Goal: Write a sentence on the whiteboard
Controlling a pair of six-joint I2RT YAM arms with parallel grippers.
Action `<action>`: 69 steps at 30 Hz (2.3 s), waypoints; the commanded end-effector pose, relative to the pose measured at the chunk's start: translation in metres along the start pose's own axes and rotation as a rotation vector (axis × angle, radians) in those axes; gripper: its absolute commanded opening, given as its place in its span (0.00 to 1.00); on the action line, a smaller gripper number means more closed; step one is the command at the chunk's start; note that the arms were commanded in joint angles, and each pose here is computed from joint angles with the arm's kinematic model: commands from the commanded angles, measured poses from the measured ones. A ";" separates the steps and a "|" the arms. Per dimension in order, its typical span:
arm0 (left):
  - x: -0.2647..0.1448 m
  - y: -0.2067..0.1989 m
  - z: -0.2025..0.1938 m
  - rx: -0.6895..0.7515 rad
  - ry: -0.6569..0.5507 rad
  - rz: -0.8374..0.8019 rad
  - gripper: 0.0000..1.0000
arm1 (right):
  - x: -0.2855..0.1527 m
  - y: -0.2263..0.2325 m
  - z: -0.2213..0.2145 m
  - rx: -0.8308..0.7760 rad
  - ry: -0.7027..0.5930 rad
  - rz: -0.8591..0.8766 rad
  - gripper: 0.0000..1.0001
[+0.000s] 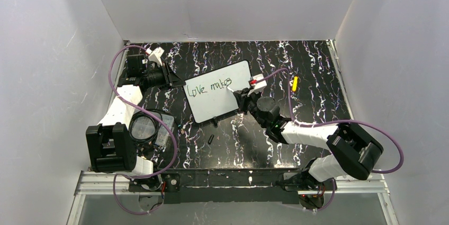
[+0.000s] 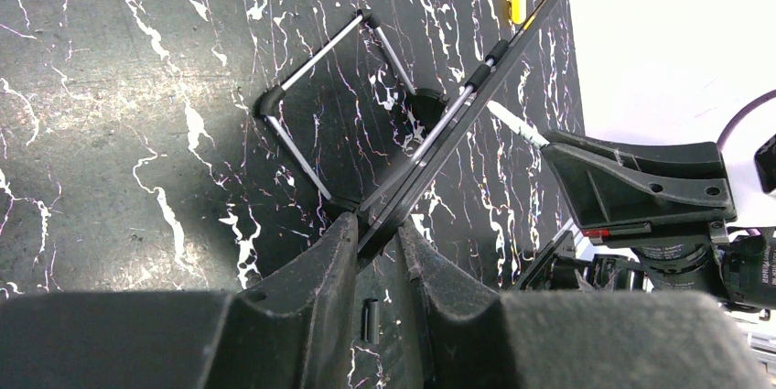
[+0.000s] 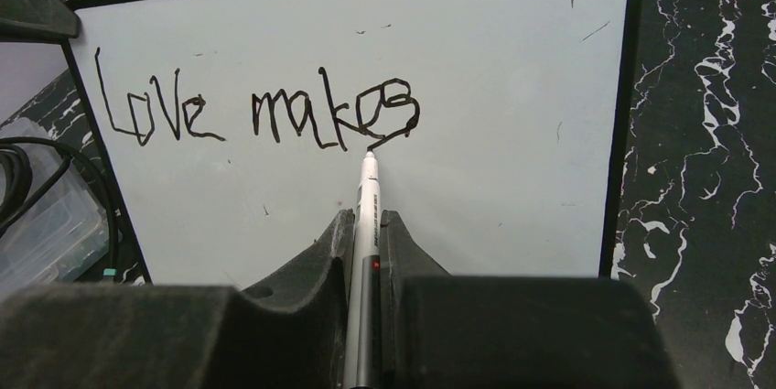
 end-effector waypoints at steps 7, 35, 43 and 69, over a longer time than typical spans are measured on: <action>-0.004 -0.010 0.007 0.012 -0.009 -0.046 0.20 | -0.008 0.006 0.021 0.011 -0.053 0.001 0.01; -0.003 -0.009 0.006 0.011 -0.007 -0.045 0.19 | 0.005 -0.013 0.054 -0.034 -0.141 -0.039 0.01; -0.002 -0.008 0.006 0.009 -0.004 -0.046 0.19 | 0.012 -0.016 0.052 -0.040 -0.143 -0.056 0.01; -0.002 -0.008 0.007 0.009 -0.005 -0.049 0.19 | -0.006 -0.031 0.021 -0.002 -0.039 -0.089 0.01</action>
Point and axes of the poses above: each gripper's point midway between its finger pads, its own x axis out along the fingers, its own y axis along the line the jaws close on, z = x × y, the point moved 10 cm from there along -x, back along the fingers, and after that the axes turned 11 degrees about x, right-handed, at the moved point
